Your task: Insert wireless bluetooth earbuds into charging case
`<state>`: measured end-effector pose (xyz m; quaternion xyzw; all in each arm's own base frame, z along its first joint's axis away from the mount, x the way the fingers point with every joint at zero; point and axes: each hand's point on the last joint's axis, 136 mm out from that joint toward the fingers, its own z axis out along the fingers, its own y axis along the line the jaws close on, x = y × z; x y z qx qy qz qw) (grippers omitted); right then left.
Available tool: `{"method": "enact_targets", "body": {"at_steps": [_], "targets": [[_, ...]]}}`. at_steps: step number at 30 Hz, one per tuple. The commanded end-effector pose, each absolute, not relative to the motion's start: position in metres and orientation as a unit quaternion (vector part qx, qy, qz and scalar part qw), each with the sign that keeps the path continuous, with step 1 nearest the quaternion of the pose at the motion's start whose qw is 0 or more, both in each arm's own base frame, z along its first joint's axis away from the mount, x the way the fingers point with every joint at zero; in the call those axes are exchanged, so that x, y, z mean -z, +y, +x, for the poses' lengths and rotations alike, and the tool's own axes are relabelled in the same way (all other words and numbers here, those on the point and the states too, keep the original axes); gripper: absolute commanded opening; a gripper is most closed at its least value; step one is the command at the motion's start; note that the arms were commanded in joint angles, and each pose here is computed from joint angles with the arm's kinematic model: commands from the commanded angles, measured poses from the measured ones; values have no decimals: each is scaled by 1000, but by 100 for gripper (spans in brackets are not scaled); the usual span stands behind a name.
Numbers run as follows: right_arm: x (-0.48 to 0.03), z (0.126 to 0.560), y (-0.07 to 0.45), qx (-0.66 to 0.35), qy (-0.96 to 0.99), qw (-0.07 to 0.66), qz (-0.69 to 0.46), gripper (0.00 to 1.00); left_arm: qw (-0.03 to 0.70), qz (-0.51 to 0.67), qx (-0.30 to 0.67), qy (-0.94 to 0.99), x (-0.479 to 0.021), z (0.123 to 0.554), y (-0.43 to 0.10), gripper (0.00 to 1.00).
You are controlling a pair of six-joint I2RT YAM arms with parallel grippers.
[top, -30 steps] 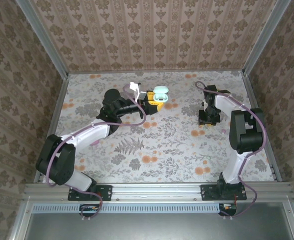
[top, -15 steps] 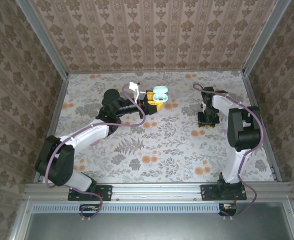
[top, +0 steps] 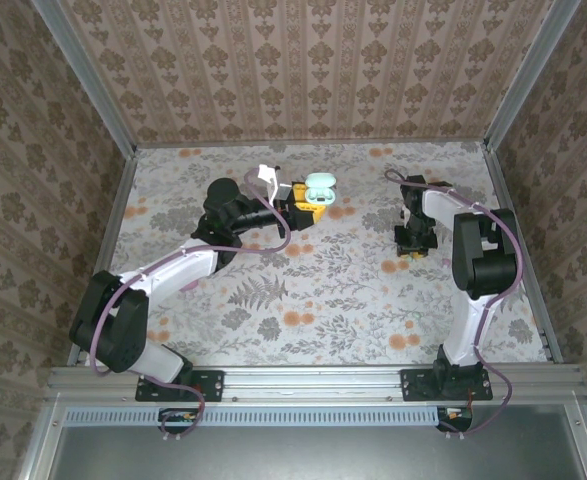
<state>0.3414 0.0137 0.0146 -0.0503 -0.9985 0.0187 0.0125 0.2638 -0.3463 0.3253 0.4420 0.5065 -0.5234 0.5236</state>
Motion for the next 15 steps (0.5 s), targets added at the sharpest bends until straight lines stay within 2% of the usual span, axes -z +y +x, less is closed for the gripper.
{"method": "enact_targets", "body": {"at_steps": [1, 15], "targets": [[-13, 333, 9, -40, -998, 36, -42, 26, 541, 451, 516, 487, -336, 256, -344, 31], [-25, 343, 12, -20, -998, 21, -52, 34, 544, 451, 512, 489, -335, 255, -341, 31]]}}
